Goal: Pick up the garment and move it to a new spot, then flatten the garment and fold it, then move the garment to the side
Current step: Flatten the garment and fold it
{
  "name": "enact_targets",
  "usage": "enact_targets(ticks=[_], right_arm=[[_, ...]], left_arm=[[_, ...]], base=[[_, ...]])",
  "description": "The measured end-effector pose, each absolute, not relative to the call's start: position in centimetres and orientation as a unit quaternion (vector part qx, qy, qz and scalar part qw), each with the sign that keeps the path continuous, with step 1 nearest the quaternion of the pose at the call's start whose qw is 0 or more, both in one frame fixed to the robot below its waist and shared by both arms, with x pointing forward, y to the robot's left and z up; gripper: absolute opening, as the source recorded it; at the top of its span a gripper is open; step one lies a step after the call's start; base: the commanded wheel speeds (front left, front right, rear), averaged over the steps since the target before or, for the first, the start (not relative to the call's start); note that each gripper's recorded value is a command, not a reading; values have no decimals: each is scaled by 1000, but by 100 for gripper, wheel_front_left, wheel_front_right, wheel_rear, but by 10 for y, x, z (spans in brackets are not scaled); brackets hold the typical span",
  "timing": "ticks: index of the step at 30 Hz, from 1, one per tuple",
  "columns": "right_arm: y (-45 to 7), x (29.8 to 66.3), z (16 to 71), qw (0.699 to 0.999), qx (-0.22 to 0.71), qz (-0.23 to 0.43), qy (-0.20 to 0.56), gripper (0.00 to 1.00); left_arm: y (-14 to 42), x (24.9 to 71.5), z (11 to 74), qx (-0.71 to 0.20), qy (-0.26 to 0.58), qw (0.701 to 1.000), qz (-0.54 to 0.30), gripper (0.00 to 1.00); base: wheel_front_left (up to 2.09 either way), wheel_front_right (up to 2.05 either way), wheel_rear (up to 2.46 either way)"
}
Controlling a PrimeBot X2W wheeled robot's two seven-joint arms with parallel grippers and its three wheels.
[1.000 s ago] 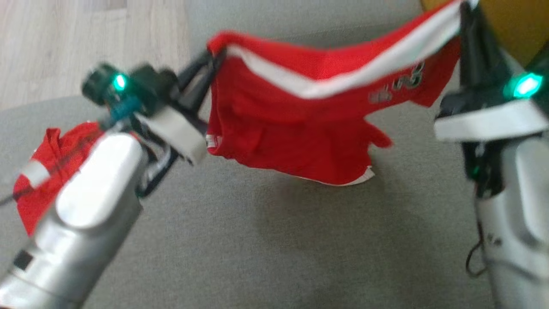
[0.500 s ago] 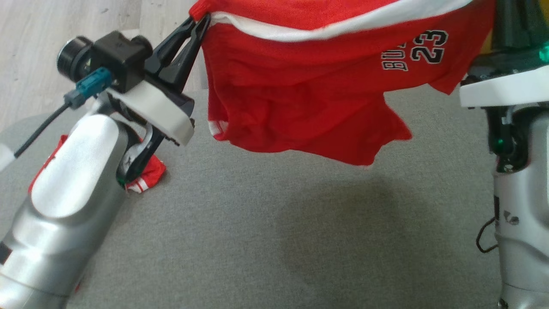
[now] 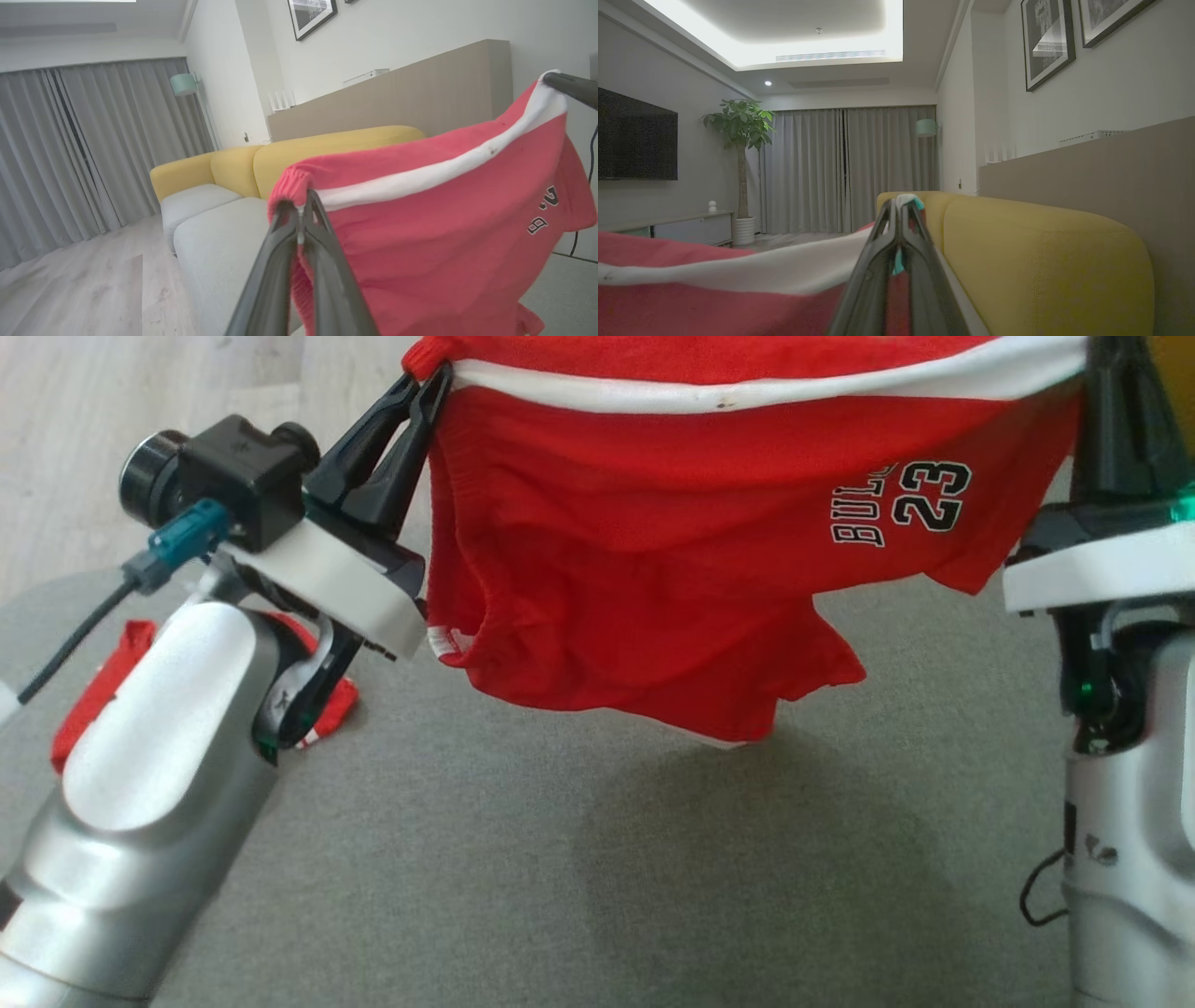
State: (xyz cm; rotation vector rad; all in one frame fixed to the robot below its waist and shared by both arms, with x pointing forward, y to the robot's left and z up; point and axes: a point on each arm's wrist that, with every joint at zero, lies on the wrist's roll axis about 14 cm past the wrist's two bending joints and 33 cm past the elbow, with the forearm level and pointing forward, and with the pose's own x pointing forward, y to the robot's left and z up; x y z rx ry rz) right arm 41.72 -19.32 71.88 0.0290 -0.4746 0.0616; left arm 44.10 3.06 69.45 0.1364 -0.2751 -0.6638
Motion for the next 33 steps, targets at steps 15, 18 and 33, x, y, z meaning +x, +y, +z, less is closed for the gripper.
enact_targets(ticks=[15, 18, 33], right_arm=[[-197, 564, 763, 968, 11, 33, -249, 0], [-202, 593, 770, 962, -2, 26, -273, 0], [-209, 617, 499, 997, -35, 29, 68, 0]], left_arm=[[30, 590, 738, 71, -175, 938, -290, 0], [22, 622, 752, 45, -212, 933, -287, 0], [-20, 630, 541, -20, -31, 940, -340, 0]], base=[[0, 0, 0], [0, 0, 0], [0, 0, 0]])
